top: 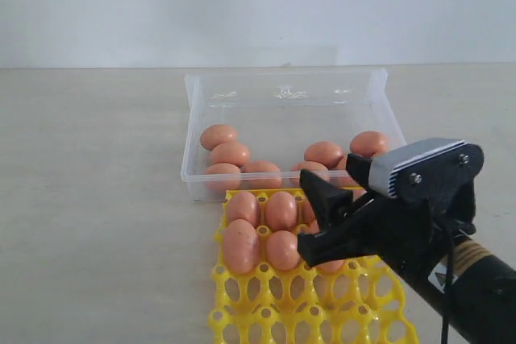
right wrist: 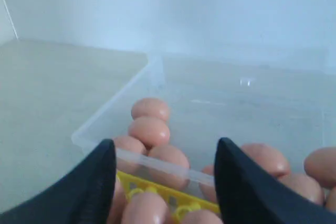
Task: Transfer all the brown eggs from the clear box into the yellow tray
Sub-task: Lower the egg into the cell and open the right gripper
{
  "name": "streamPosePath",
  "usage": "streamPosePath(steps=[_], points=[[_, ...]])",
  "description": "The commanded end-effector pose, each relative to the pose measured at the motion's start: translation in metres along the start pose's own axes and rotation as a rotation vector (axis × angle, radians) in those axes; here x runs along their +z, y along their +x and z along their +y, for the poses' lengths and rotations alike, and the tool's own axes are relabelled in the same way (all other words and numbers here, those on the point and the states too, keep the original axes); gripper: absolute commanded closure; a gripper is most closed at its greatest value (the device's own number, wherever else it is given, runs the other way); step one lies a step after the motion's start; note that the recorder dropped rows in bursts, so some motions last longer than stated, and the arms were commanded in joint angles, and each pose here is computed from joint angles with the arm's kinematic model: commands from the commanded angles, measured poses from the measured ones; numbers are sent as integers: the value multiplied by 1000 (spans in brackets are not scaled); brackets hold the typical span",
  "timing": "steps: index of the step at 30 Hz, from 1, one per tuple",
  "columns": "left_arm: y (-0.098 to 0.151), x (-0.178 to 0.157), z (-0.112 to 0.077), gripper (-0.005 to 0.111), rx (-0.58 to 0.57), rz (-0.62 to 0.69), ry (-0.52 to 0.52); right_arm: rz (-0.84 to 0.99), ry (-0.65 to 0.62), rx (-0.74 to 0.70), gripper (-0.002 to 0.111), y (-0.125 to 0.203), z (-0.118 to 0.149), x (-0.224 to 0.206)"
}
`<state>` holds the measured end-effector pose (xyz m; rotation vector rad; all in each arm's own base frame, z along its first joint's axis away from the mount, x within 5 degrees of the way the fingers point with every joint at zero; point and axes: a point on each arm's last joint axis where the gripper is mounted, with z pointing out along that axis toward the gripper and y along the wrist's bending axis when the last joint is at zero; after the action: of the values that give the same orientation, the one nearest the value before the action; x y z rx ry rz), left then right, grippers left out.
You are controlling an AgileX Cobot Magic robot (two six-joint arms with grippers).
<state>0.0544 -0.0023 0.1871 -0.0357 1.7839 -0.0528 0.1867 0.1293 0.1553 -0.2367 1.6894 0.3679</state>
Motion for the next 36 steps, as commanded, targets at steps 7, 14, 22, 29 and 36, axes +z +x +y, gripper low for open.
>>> streamPosePath(steps=[7,14,22,29,36], points=[[0,0,0,103,8,-11,1,544,-54,87,109,19,6,-28],[0,0,0,103,8,-11,1,490,55,42,109,43,-3,-11],[0,0,0,103,8,-11,1,556,59,88,109,51,-3,-12],[0,0,0,103,8,-11,1,332,-2,123,109,12,2,-13],[0,0,0,103,8,-11,1,-166,236,-70,109,-68,-16,-7]])
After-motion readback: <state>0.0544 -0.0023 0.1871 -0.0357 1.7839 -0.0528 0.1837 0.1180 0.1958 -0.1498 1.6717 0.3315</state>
